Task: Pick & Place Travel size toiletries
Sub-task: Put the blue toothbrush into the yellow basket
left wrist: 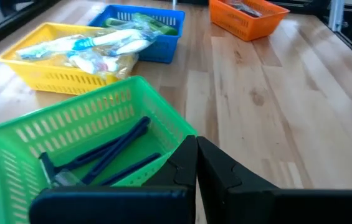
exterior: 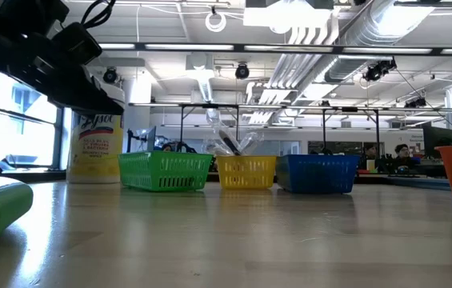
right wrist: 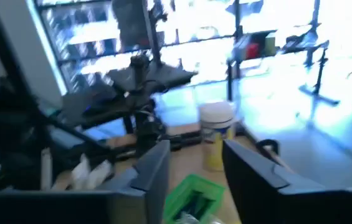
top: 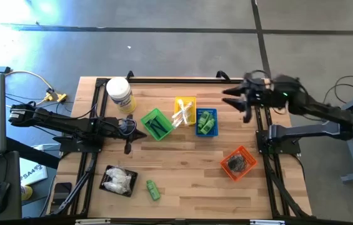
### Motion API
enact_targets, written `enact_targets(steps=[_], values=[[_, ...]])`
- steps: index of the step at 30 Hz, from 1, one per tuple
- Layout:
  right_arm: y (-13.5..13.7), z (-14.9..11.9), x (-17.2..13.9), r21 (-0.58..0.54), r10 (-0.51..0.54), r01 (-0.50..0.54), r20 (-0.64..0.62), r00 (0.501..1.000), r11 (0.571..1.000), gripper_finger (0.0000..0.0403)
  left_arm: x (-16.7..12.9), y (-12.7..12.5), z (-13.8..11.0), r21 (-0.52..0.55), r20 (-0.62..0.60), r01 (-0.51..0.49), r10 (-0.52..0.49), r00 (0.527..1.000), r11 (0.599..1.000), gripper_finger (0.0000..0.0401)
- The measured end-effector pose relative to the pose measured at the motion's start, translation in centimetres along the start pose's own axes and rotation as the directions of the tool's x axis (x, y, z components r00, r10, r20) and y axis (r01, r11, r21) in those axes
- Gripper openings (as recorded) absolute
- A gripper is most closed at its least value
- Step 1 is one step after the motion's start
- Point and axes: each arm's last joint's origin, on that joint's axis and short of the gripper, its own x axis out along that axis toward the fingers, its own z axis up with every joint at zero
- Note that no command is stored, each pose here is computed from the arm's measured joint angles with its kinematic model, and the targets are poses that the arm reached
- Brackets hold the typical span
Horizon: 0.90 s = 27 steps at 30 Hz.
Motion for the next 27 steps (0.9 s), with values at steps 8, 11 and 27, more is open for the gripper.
enact_targets(steps=[8, 11, 27], values=[[-0.4, -8.7, -3.2, 0.046, -0.057, 0.051, 0.13, 0.99, 0.998, 0.0009, 0.0, 0.0, 0.2, -0.011, 0.02, -0.006, 0.006, 1.0, 1.0, 0.0001], [-0.5, -11.7, -3.3, 0.032, 0.004, -0.009, 0.16, 0.987, 0.999, 0.0004, 0.0, 0.0, 0.5, -0.025, 0.055, -0.003, 0.004, 0.998, 1.0, 0.0001], [-0.8, -20.6, -3.1, 0.027, 0.0, -0.008, 0.299, 0.954, 1.0, 0.0002, 2.0, 0.3, 15.4, 0.157, -0.1, -0.146, 0.163, 0.981, 0.977, 0.0001]])
